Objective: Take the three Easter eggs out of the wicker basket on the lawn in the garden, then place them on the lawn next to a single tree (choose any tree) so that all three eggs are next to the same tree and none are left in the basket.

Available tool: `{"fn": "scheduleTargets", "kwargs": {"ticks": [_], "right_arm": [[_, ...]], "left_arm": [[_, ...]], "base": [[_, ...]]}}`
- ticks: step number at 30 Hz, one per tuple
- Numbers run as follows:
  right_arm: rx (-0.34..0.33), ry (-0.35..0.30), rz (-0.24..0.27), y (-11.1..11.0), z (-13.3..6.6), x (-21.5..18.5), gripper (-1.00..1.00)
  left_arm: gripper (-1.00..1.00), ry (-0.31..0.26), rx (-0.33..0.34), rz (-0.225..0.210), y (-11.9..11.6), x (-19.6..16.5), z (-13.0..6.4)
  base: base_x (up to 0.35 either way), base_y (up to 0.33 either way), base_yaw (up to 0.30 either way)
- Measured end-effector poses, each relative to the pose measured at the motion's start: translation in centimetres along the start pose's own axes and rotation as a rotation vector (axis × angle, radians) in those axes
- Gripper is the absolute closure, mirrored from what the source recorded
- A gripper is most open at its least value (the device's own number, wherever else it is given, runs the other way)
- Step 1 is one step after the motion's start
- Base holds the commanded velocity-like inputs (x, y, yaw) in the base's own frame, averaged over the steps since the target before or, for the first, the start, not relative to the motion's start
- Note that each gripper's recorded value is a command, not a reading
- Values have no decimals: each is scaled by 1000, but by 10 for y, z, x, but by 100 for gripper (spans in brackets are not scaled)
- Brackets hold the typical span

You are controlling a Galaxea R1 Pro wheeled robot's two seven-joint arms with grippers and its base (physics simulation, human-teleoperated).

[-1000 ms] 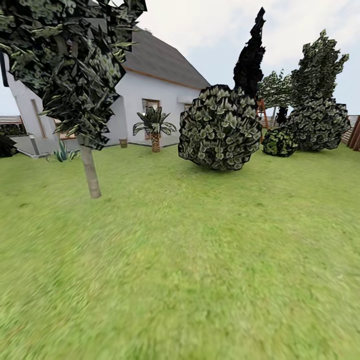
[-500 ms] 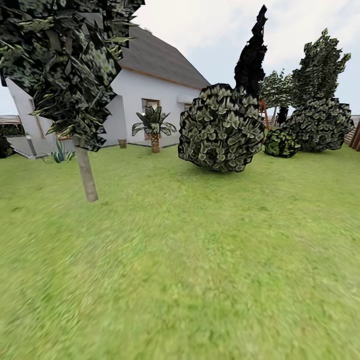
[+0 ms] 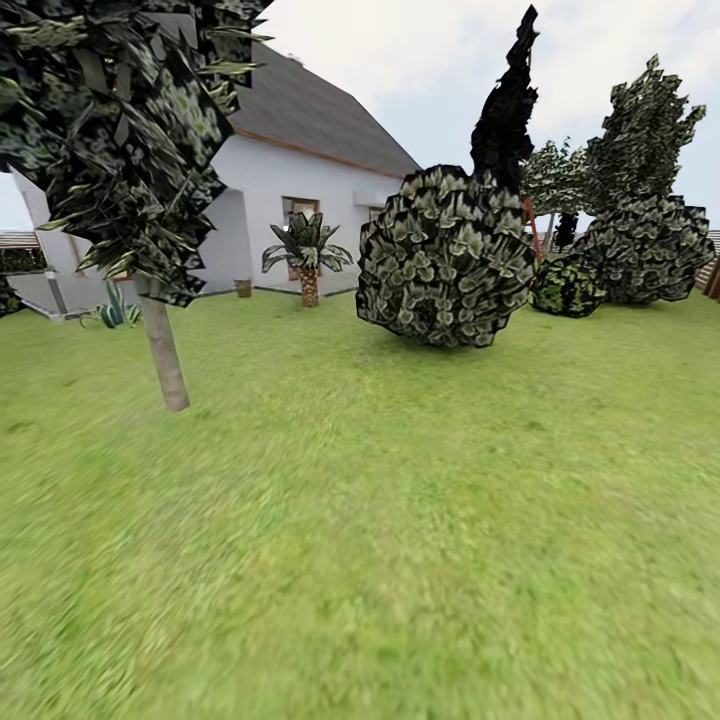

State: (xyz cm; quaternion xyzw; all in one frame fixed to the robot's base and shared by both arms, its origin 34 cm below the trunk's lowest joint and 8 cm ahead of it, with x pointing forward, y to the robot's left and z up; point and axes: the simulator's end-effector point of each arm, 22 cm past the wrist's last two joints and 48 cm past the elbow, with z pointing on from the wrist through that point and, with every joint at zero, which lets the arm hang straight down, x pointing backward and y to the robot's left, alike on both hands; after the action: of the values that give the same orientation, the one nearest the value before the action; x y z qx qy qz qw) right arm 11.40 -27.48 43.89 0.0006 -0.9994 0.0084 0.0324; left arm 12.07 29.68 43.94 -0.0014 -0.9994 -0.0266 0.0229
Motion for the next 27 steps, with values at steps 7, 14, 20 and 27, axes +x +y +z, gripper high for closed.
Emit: {"fn": "scheduleTargets", "kwargs": {"ticks": [7,14,20,27], "right_arm": [[0,0,0,0,0,0,-100],[0,0,0,0,0,0,-100],[0,0,0,0,0,0,-100],[0,0,0,0,0,0,-100]], "left_arm": [[-100,0,0,0,0,0,0],[-100,0,0,0,0,0,0],[-100,0,1,0,0,0,0],[-100,0,0,0,0,0,0]], "base": [[333,0,0],[333,0,0],[333,0,0],[333,0,0]]}}
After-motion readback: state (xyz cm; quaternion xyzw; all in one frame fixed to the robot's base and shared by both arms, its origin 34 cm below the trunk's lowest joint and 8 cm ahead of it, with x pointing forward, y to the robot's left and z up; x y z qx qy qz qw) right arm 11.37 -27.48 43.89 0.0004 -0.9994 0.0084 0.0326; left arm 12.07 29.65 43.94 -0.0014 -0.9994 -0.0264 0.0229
